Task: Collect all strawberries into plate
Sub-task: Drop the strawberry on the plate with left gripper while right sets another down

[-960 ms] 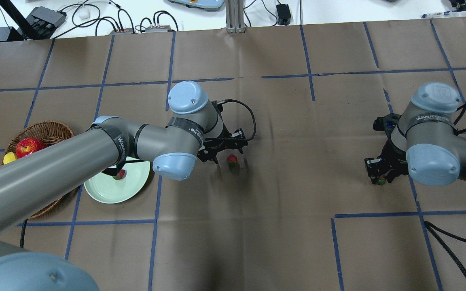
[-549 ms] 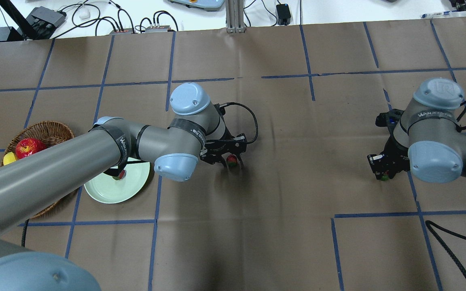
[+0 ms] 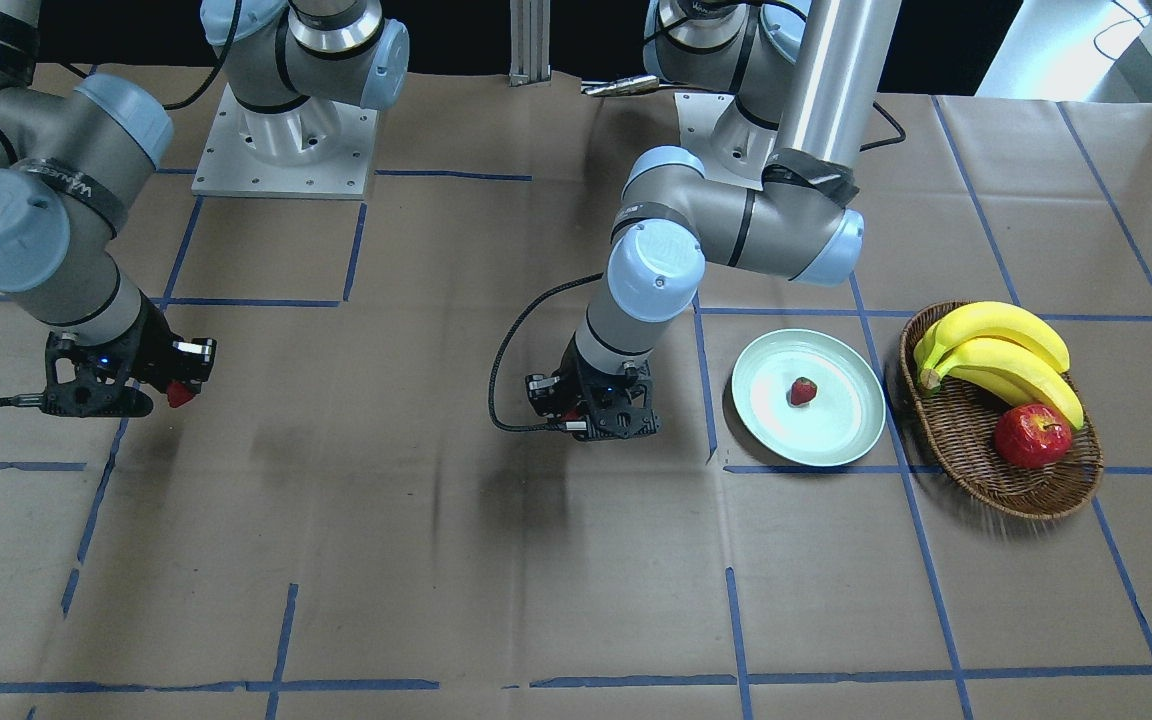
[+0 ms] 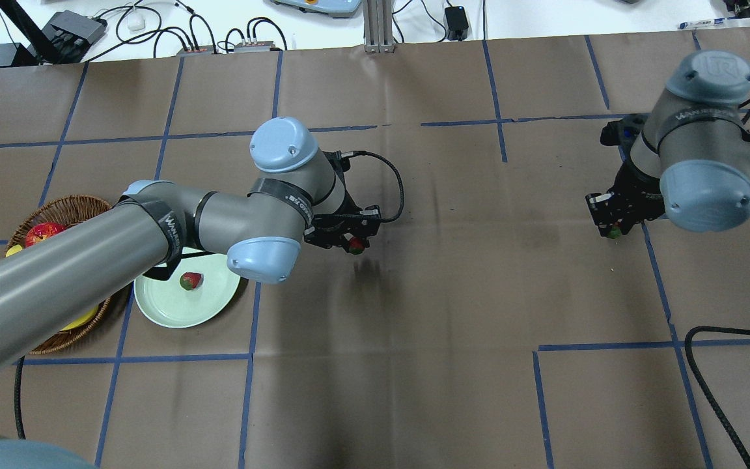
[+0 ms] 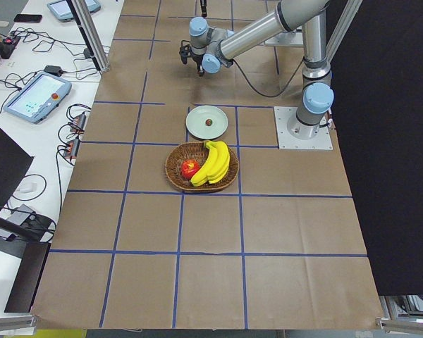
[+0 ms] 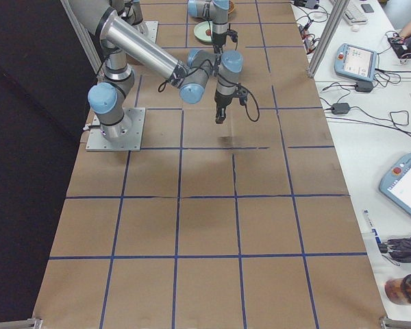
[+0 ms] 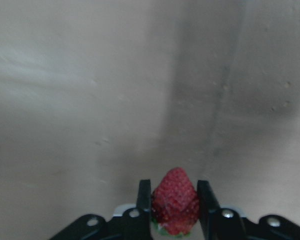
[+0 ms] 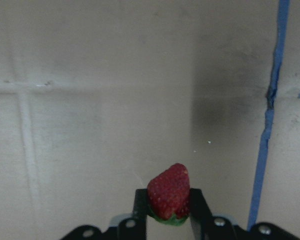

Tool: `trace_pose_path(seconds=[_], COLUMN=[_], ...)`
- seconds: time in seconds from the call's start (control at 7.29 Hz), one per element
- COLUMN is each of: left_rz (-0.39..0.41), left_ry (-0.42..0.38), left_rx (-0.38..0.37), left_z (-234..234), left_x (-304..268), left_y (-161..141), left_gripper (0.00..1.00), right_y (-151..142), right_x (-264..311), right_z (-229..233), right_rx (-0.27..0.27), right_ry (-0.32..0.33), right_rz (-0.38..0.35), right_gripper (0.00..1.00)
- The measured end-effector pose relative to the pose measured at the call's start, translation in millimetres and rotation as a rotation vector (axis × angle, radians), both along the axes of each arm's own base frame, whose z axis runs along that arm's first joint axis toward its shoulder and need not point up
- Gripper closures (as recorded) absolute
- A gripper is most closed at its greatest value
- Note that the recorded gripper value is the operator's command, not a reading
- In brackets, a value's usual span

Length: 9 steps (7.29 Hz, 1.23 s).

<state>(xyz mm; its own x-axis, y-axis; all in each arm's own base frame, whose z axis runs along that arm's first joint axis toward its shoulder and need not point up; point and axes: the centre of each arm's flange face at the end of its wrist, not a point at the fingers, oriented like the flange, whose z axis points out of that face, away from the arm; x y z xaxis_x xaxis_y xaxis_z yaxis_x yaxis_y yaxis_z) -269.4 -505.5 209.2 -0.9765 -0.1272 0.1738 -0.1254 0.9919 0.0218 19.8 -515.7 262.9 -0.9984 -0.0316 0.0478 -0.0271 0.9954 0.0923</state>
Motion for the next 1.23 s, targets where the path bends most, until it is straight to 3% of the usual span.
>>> trace_pose_path(seconds=[0.55,0.69,0.82,0.96,1.1,1.23], left_rz=[-0.275,-0.328,-0.360,-0.374,-0.376,-0.370], left_ry=[-0.242,-0.264,-0.271,-0.270,-0.269,-0.267], left_rx=[0.030,0.046,0.056,0.064,0.066,0.061], left_z=[44.6,38.5,30.2,22.5,15.8,11.8], left_x=[128.8,162.7,191.2,205.8,212.6,215.2], left_y=[15.5,23.0,28.4,33.5,36.8,37.4], left_gripper=[0.97,0.81,0.51,0.34,0.23,0.23], right_y=[-24.5,-27.8,-28.8,-28.3,-27.4,-28.0], right_x=[193.4,251.4,307.0,352.6,380.0,386.8], right_z=[-6.1,-14.0,-23.9,-35.9,-43.9,-47.9], right_rx=[-0.033,-0.034,-0.031,-0.026,-0.022,-0.016], right_ry=[-0.054,-0.065,-0.078,-0.084,-0.084,-0.080], right_rz=[-0.026,-0.050,-0.067,-0.080,-0.085,-0.092], right_gripper=[0.95,0.95,0.95,0.94,0.94,0.82])
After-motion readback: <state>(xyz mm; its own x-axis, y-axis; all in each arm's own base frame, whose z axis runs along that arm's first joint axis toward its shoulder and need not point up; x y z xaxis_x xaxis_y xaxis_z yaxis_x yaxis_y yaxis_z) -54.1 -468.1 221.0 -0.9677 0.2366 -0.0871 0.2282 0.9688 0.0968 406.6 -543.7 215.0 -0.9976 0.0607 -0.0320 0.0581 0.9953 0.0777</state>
